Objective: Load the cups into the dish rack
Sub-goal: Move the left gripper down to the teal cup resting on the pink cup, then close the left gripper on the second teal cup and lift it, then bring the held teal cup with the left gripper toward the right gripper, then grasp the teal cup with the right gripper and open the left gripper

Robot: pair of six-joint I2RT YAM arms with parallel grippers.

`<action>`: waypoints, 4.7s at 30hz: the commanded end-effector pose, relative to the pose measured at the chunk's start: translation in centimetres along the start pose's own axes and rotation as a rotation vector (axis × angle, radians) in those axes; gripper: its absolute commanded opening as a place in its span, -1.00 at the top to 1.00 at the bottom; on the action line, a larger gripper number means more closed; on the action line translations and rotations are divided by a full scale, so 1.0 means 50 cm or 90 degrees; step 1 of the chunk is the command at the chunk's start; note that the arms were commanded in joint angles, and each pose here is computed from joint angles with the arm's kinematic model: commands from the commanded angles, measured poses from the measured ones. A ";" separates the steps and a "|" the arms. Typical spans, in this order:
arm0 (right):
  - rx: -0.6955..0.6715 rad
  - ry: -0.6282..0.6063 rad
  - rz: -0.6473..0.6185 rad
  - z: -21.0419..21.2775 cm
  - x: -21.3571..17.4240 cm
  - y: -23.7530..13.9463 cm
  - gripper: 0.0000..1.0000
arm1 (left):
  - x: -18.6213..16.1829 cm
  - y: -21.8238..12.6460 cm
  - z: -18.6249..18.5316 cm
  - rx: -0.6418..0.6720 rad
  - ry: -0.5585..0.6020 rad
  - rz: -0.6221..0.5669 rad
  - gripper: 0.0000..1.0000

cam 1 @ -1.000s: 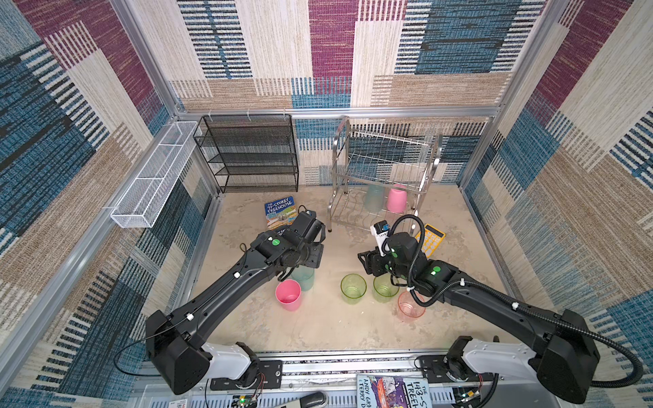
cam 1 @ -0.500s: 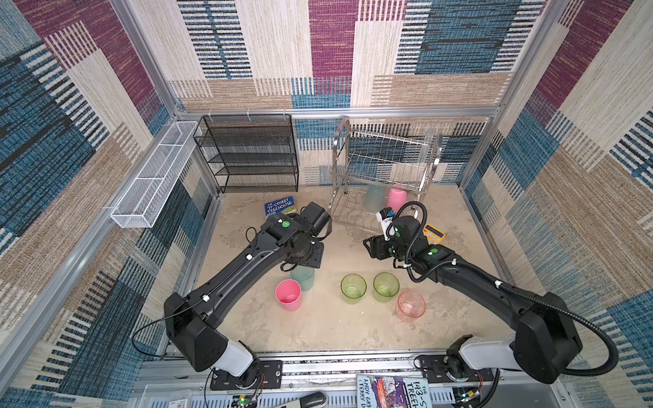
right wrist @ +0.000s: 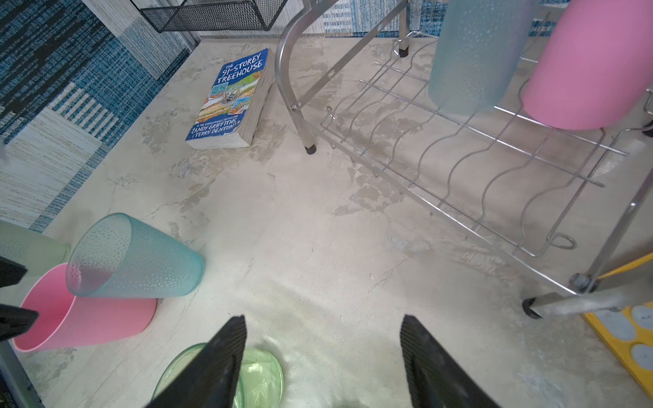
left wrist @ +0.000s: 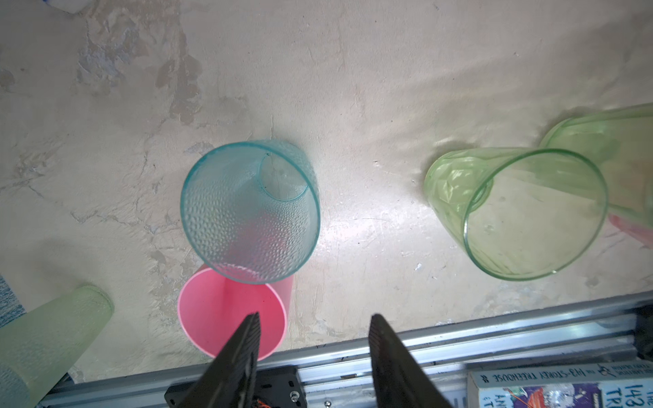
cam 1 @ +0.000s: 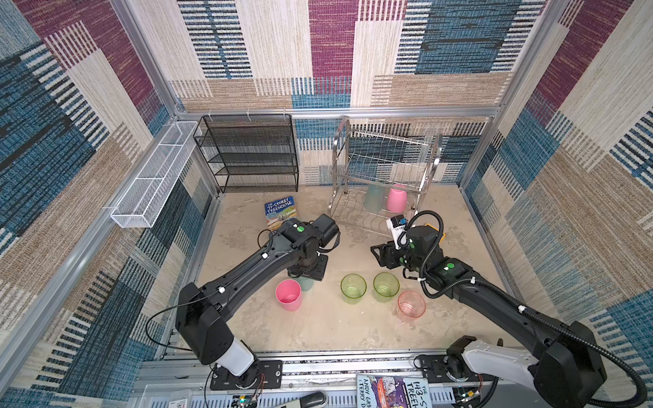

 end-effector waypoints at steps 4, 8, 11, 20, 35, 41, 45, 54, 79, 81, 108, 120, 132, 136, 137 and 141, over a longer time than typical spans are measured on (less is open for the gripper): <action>0.019 0.021 -0.006 0.006 0.002 0.002 -0.43 | 0.025 0.029 -0.023 0.007 0.044 0.006 -0.05; 0.016 0.021 -0.015 0.005 0.004 -0.003 -0.43 | 0.036 0.050 -0.031 0.019 0.059 0.015 -0.02; 0.018 0.019 -0.018 0.006 0.009 -0.005 -0.43 | 0.036 0.068 -0.031 0.031 0.062 0.025 0.00; 0.023 0.022 -0.027 0.007 0.001 -0.011 -0.43 | 0.043 0.096 -0.025 0.059 0.056 -0.014 0.15; 0.009 0.037 -0.031 0.001 -0.018 -0.026 -0.43 | 0.039 0.144 -0.018 0.065 0.031 -0.044 0.48; 0.002 0.037 -0.034 -0.001 -0.015 -0.025 -0.43 | 0.038 0.151 -0.014 0.065 0.032 -0.044 0.61; 0.001 0.038 -0.032 0.000 -0.013 -0.021 -0.43 | 0.039 0.149 -0.014 0.060 0.036 -0.045 0.69; -0.009 0.037 -0.034 -0.003 -0.005 -0.016 -0.43 | 0.057 0.088 -0.020 0.022 0.055 -0.088 0.83; -0.010 0.139 -0.073 -0.001 0.027 -0.014 -0.44 | 0.155 -0.063 0.030 -0.339 -0.071 -0.244 0.82; -0.005 0.162 -0.083 0.003 0.032 -0.014 -0.44 | 0.153 -0.069 0.038 -0.352 -0.081 -0.261 0.81; 0.172 0.559 -0.227 0.073 0.122 0.017 -0.60 | 0.180 -0.101 0.050 -0.781 -0.226 -0.365 0.79; 0.216 0.690 -0.233 0.060 0.118 0.058 -0.77 | 0.194 -0.098 0.046 -0.847 -0.251 -0.376 0.78; 0.267 0.724 -0.252 0.064 0.126 0.101 -0.81 | 0.212 -0.079 0.037 -0.877 -0.271 -0.348 0.78; 0.274 0.719 -0.260 0.066 0.134 0.115 -0.81 | 0.208 -0.076 0.041 -0.874 -0.296 -0.347 0.78; 0.274 0.718 -0.261 0.066 0.135 0.120 -0.81 | 0.207 -0.074 0.043 -0.875 -0.307 -0.345 0.78; 0.294 0.718 -0.270 0.067 0.137 0.135 -0.81 | 0.202 -0.067 0.046 -0.885 -0.350 -0.333 0.78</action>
Point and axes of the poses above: each gripper's point midway between its finger pads, its own y axis out along the fingers, its own z axis along the line the jaws close on, x = y × z, the point moved 9 cm from there along -y, back along the fingers, and after that the axes turned 7 degrees about -y, right-handed, at the moved point
